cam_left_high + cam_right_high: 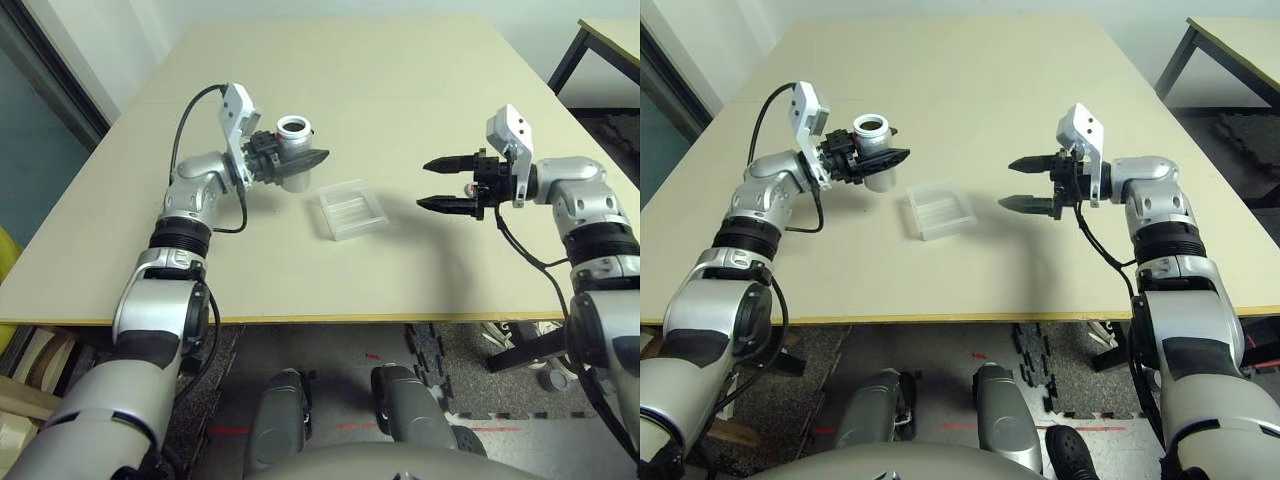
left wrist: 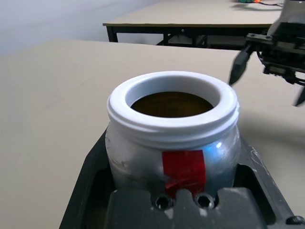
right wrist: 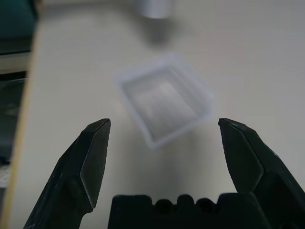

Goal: Pour the medicine from the bottle into the box.

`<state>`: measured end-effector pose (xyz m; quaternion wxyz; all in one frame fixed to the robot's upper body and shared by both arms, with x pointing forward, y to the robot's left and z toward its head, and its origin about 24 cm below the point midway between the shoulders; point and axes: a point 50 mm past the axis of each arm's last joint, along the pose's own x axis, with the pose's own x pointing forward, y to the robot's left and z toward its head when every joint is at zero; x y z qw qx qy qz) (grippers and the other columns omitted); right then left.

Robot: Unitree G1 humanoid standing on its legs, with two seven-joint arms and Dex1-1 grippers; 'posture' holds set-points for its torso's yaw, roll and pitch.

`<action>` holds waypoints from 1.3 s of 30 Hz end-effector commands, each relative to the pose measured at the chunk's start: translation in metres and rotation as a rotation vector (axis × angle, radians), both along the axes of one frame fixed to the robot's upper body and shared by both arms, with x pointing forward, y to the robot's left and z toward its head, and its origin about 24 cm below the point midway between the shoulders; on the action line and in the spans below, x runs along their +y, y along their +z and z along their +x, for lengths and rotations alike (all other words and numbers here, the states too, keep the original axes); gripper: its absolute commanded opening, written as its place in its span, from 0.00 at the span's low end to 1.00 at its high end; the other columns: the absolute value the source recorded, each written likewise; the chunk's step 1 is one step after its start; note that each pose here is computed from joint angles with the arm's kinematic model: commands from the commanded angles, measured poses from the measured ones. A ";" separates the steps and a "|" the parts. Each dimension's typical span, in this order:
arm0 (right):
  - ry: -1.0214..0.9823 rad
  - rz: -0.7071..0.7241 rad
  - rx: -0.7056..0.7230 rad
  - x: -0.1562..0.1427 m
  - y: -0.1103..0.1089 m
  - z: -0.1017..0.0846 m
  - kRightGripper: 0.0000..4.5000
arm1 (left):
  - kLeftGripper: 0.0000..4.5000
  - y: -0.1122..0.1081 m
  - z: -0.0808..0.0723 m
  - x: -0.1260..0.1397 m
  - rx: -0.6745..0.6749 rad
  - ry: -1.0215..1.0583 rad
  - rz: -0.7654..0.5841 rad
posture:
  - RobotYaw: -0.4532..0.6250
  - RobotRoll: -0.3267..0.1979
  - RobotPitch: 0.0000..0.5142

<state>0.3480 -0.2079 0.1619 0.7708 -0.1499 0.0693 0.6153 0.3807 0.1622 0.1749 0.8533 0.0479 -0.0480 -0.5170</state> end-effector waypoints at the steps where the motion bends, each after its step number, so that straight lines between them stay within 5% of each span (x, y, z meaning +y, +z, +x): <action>1: 0.040 -0.009 0.008 0.008 -0.003 -0.003 1.00 | 0.61 0.001 0.001 0.007 0.000 0.017 0.019 | 0.23 0.62 0.14; 7: 0.021 -0.002 0.024 0.011 -0.011 -0.002 1.00 | 0.61 -0.001 0.004 0.008 -0.001 0.052 0.080 | 0.24 0.62 0.16; 14: -0.015 0.048 0.045 0.013 -0.013 0.001 1.00 | 0.61 0.000 0.014 0.003 -0.141 0.170 0.324 | 0.24 0.62 0.16; 16: -0.026 0.069 0.052 0.014 -0.013 0.002 1.00 | 0.61 0.007 0.017 -0.004 -0.275 0.181 0.489 | 0.24 0.62 0.16; 19: -0.040 0.100 0.066 0.015 -0.013 0.003 1.00 | 0.61 0.014 0.017 -0.027 -0.714 0.062 0.998 | 0.24 0.62 0.17; 25: -0.065 0.159 0.088 0.017 -0.010 0.007 1.00 | 0.61 0.013 0.010 -0.073 -1.215 -0.325 1.349 | 0.26 0.62 0.19; 32: -0.093 0.236 0.100 0.020 -0.007 0.010 1.00 | 0.61 0.014 0.019 -0.084 -1.508 -0.545 1.704 | 0.24 0.62 0.22; 39: -0.106 0.245 0.102 0.019 -0.009 0.009 1.00 | 0.61 0.029 0.022 -0.094 -1.488 -0.421 1.669 | 0.24 0.62 0.22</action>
